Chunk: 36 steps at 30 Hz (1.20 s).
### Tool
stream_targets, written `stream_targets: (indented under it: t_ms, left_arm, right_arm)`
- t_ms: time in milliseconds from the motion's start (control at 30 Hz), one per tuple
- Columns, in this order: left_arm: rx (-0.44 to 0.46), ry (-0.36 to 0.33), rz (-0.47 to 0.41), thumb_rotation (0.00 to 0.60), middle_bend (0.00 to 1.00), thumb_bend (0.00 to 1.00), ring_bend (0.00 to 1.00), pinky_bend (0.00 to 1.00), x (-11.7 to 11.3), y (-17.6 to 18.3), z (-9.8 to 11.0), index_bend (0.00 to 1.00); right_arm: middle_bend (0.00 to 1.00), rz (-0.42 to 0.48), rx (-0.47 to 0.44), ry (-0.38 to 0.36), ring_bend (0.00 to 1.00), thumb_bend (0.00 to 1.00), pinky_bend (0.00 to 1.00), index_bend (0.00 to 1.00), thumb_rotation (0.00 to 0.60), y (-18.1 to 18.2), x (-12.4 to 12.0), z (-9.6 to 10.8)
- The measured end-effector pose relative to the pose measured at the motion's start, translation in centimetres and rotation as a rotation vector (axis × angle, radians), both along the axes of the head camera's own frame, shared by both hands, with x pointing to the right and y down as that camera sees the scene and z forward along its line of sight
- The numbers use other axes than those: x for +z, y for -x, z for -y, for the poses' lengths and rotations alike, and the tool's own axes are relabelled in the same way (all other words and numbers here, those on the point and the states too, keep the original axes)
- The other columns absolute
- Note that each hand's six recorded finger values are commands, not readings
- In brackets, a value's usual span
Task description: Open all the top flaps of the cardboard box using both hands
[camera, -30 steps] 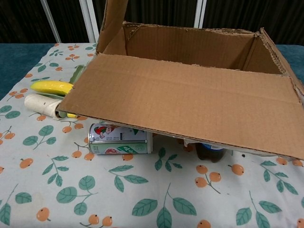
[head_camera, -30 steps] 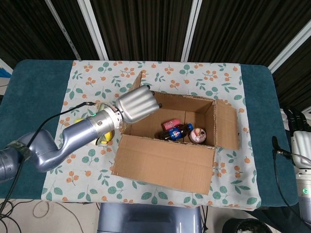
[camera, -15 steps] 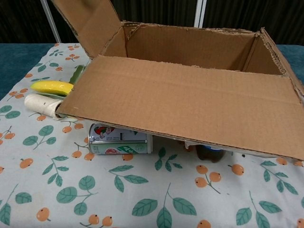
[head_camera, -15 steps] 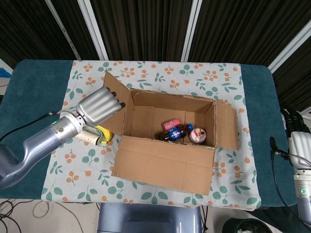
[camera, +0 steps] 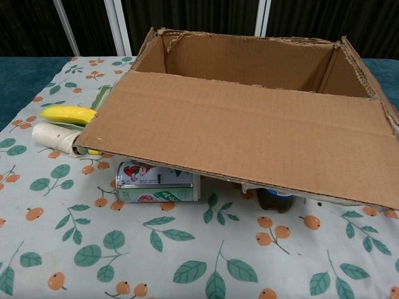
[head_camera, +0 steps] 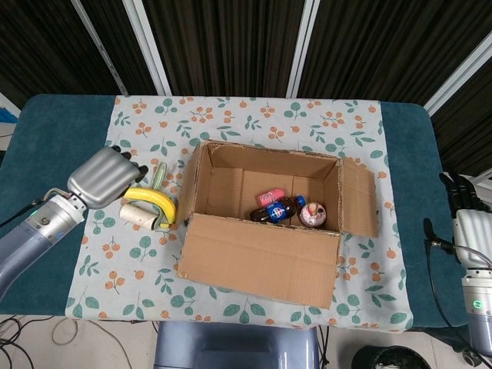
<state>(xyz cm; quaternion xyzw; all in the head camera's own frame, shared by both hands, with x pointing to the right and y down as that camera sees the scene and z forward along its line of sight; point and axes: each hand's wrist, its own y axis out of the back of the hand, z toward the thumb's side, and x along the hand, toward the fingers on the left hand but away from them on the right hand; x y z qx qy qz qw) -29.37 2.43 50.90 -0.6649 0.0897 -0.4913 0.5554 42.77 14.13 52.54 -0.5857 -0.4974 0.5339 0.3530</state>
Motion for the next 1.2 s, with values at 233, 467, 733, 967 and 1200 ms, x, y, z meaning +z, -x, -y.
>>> stream_targets:
  t_ms: [233, 467, 733, 967, 1200]
  left_arm:
    - [-0.142, 0.014, -0.016, 0.600, 0.19, 0.35, 0.16, 0.25, 1.3, 4.2, -1.7, 0.21]
    - [-0.379, -0.042, -0.145, 0.600, 0.00, 0.13, 0.00, 0.05, 2.0, 7.3, -4.0, 0.00]
    - [-0.673, -0.141, -0.242, 0.600, 0.00, 0.11, 0.00, 0.03, 2.4, 12.7, -9.9, 0.00]
    - [-0.760, -0.129, -0.244, 0.600, 0.00, 0.10, 0.00, 0.02, 3.3, 16.3, -15.9, 0.00]
    - [-0.699, -0.191, -0.212, 0.600, 0.00, 0.10, 0.00, 0.02, 3.4, 17.9, -17.7, 0.00]
  right_arm:
    - [0.00, -0.005, -0.013, 0.002, 0.04, 0.47, 0.23, 0.00, 0.600, 0.3, 0.0, -0.1]
    - [0.00, -0.025, -0.027, -0.005, 0.04, 0.33, 0.23, 0.00, 0.600, 0.4, -0.3, 0.0]
    - [0.00, -0.076, -0.038, 0.018, 0.00, 0.13, 0.21, 0.00, 0.600, 0.1, -0.3, -1.5]
    - [0.00, -0.174, -0.089, 0.043, 0.00, 0.12, 0.21, 0.00, 0.600, -0.5, -0.6, -4.2]
    - [0.00, -0.230, -0.148, 0.066, 0.00, 0.11, 0.21, 0.00, 0.600, -1.2, 0.1, -6.5]
